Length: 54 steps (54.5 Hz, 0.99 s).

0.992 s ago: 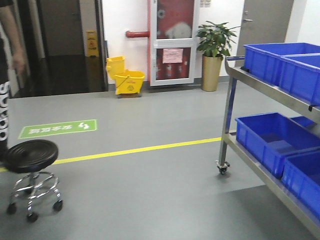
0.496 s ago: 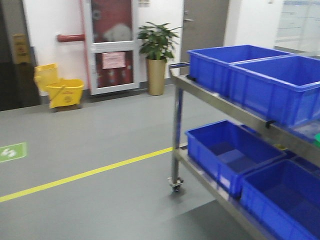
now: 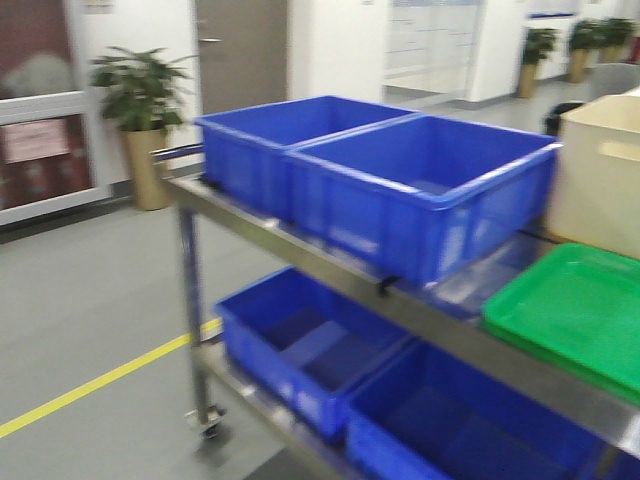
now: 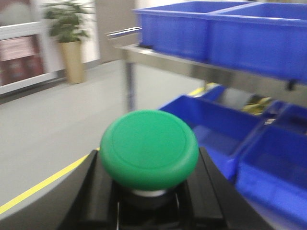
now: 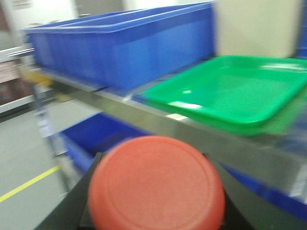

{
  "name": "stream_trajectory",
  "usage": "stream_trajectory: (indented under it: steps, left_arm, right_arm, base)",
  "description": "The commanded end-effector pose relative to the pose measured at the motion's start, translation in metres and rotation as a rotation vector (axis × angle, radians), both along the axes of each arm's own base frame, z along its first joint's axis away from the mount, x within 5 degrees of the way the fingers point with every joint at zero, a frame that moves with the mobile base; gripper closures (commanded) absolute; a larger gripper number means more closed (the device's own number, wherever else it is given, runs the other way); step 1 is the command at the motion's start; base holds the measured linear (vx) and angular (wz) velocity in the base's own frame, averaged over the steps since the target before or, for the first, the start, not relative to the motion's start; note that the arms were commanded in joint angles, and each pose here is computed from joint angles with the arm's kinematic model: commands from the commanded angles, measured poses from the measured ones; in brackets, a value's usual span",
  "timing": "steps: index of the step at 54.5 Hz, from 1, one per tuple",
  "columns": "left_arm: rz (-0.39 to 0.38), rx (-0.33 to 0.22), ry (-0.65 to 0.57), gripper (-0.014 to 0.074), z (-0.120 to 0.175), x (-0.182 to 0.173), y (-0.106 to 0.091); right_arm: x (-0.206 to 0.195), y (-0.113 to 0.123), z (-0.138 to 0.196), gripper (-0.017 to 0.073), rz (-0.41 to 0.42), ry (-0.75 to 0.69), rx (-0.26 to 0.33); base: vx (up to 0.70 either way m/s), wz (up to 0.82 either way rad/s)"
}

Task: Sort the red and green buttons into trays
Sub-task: 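Drive the base, holding both buttons, to the counter with the trays, then move the left gripper over the green tray and the right over the red tray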

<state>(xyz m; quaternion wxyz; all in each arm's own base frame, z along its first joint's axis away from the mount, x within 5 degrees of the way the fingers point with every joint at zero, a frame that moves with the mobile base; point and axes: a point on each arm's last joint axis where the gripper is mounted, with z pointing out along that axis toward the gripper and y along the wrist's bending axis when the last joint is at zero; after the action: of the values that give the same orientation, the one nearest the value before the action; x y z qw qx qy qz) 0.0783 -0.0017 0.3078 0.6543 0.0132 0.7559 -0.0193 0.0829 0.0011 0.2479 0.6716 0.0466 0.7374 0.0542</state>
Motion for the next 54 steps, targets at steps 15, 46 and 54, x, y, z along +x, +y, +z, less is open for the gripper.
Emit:
stream_trajectory:
  steps: [15, 46, 54]
  left_arm:
    - [-0.038, -0.004, -0.090, 0.0594, 0.0150, 0.0006, -0.0034]
    - [-0.038, -0.004, -0.091, 0.0594, 0.0150, 0.0006, -0.0034]
    - [-0.038, -0.004, -0.091, 0.0594, 0.0150, 0.0006, -0.0034]
  right_arm:
    - [0.0006, 0.0030, 0.0165, 0.0567, 0.033, -0.093, -0.014]
    - [0.0006, 0.0030, 0.0165, 0.0567, 0.033, -0.093, -0.014]
    - [0.0006, 0.0030, 0.0165, 0.0567, 0.033, -0.093, -0.014]
  base:
    - [0.39, -0.98]
    - [0.26, -0.69]
    - [0.17, -0.33]
